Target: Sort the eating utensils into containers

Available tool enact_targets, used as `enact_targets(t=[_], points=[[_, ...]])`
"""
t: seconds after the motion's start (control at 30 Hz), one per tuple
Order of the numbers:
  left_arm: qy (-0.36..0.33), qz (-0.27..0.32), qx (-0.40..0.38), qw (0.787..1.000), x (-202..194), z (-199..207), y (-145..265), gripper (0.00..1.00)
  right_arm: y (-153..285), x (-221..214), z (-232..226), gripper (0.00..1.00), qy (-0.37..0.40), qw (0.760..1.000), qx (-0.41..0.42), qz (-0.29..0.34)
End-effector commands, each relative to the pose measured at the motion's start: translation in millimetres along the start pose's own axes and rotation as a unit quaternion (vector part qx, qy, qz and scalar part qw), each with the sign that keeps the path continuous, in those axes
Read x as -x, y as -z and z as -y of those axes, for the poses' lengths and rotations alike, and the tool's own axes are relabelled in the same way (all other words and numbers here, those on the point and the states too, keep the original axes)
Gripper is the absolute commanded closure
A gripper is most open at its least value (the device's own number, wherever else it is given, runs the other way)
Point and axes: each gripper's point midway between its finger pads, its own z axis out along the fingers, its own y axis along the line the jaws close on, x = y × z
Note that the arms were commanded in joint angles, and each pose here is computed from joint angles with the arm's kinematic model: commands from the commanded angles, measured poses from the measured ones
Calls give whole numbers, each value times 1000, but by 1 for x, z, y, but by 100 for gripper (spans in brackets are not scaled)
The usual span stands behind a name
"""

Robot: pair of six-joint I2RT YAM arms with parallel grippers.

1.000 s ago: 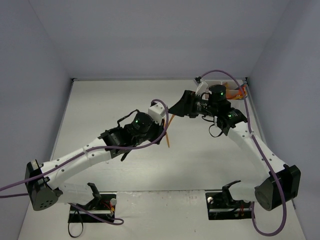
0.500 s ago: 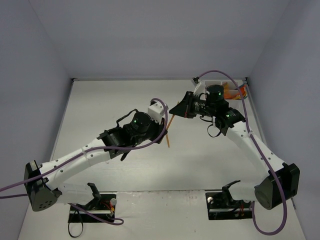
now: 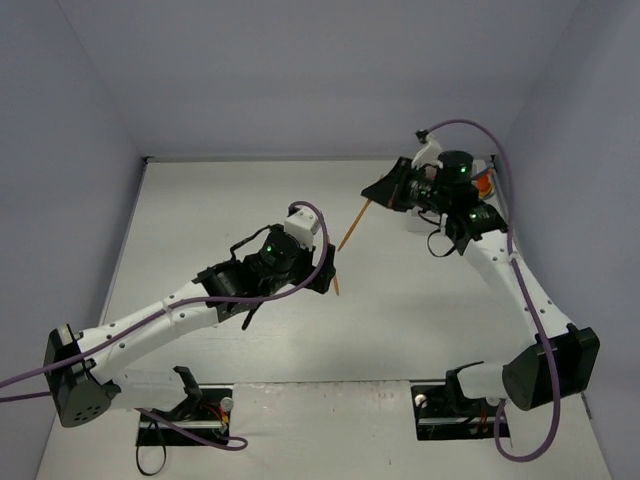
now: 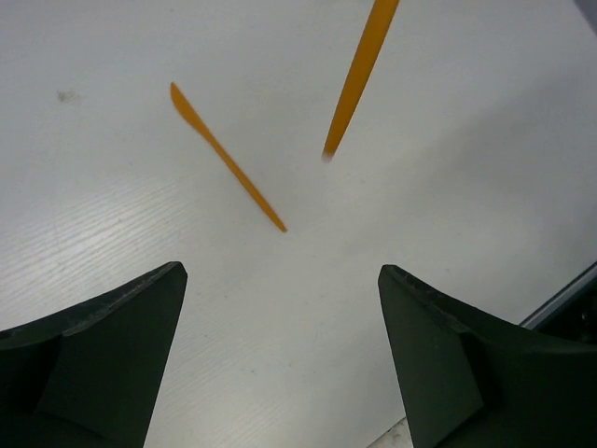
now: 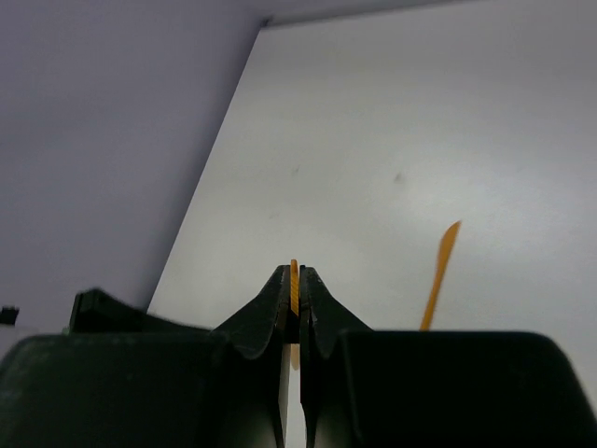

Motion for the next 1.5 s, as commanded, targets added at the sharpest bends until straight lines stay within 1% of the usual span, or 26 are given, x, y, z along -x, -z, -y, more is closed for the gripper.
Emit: enact_targets(t=[0.0,0.13,0.23,0.3,0.33,0.4,0.47,0.5,0.57,0.63,0.77,0.93,1.2,1.37,1.47], points=[[61,-3,65,996,-5,-35,6,18,27,105,45,100,45,987,-73,139],[94,-48,100,989,-33,-62,2,18,59,179,93,100,48,959,-163,229],[100,-73,111,986,-45,-74,3,18,89,235,119,100,66,928,-221,292],[100,-85,120,984,-51,-81,5,18,107,257,141,100,71,909,-259,318],[98,-92,121,984,-54,-83,5,18,118,267,159,100,71,898,-283,329],[97,-103,124,982,-58,-87,3,18,133,284,185,100,70,883,-311,343],[96,-115,124,981,-62,-90,0,18,146,301,193,100,78,872,-324,358],[95,-120,125,980,-63,-91,-1,18,144,303,210,100,74,870,-335,355],[93,-128,122,980,-64,-91,-4,18,147,310,224,100,76,865,-344,356],[90,-138,121,979,-66,-92,-8,18,140,309,247,100,69,867,-352,346],[86,-155,116,977,-69,-93,-18,18,125,300,279,100,48,873,-358,329],[84,-162,113,977,-65,-92,-28,18,105,279,307,100,27,885,-356,299],[90,-177,107,974,-65,-88,-43,18,82,251,346,100,22,893,-369,257],[107,-173,107,973,-62,-86,-48,18,64,232,368,100,30,895,-380,232],[119,-170,108,972,-60,-84,-50,18,56,223,379,95,26,897,-381,222]])
